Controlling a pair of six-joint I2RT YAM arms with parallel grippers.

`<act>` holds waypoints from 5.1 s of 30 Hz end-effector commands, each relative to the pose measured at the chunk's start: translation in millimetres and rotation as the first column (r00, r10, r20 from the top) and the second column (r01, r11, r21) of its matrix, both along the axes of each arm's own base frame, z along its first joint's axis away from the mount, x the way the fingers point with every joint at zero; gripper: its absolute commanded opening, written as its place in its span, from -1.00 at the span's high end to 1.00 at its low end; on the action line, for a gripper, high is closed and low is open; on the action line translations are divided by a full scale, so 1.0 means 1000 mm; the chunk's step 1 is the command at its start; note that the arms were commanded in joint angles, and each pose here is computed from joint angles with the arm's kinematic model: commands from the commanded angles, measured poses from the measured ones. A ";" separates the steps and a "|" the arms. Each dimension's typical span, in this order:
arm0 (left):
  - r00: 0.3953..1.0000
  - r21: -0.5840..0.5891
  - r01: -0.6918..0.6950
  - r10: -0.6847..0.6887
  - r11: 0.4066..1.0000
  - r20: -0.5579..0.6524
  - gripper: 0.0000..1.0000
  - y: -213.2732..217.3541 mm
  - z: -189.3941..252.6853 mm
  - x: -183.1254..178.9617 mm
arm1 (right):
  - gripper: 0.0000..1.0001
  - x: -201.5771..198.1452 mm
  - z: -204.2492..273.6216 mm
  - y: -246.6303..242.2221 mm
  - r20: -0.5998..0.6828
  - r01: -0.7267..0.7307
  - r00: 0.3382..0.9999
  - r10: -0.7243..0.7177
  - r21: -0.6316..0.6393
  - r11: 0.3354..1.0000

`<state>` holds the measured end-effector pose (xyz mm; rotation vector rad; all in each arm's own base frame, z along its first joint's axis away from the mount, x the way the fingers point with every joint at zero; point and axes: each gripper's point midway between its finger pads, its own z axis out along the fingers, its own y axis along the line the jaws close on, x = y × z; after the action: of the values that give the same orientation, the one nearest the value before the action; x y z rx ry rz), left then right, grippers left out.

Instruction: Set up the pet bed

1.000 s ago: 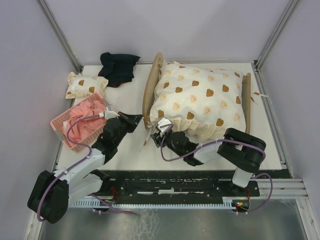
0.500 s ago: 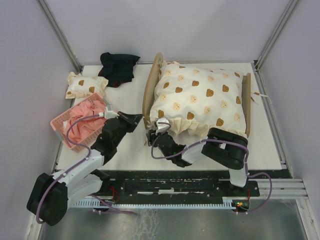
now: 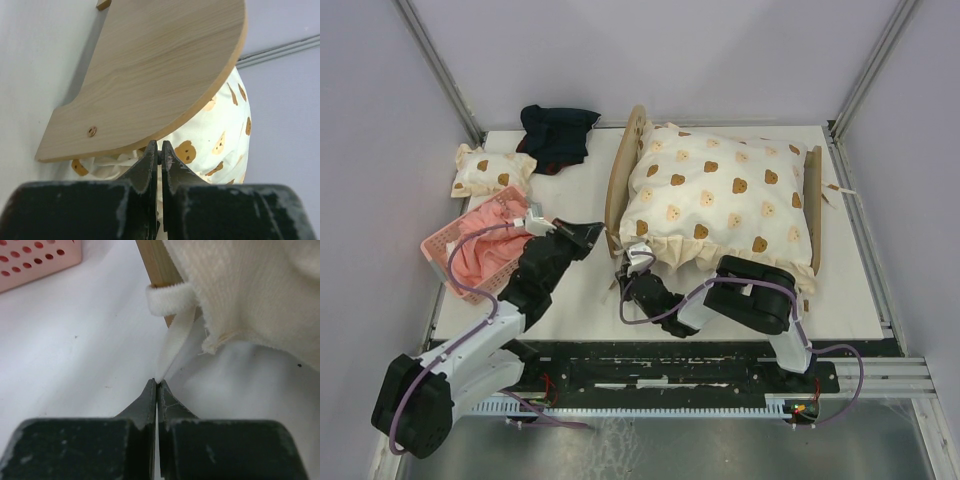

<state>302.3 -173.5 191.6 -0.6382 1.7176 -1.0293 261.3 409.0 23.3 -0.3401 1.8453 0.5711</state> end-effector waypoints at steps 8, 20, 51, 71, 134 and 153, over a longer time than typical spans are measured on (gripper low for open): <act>0.934 0.136 -0.075 0.022 0.988 0.356 0.95 0.007 0.110 0.020 | 0.96 0.015 0.014 -0.014 0.088 0.064 0.994 -0.064 -0.004 0.998; 0.871 0.183 -0.130 0.024 0.974 0.491 0.95 0.006 0.185 0.032 | 0.96 0.021 -0.013 -0.038 -0.008 0.128 0.992 -0.128 0.021 0.992; 0.854 0.294 -0.181 0.002 0.938 0.520 0.95 0.015 0.233 0.029 | 0.96 0.018 -0.010 -0.060 0.028 0.169 0.985 -0.170 0.032 0.985; 0.947 0.414 0.028 -0.156 0.910 0.279 -0.06 0.021 0.091 -0.036 | -0.23 -0.047 0.115 -0.137 -0.099 0.005 0.995 -0.024 -0.181 0.983; 0.985 0.828 -0.139 -0.007 0.543 0.170 0.95 -0.013 -0.042 0.018 | 0.20 -0.015 0.139 -0.427 -0.022 0.700 0.598 -0.801 -0.473 0.535; 0.983 0.688 0.079 -0.173 0.721 0.069 -0.21 -0.075 0.014 -0.045 | -0.14 -0.032 0.132 -0.306 -0.373 0.469 0.823 -0.428 0.022 0.883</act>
<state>274.7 -223.2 192.0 0.0492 1.8733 -0.3235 220.6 79.6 148.8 0.2204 2.2104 0.2610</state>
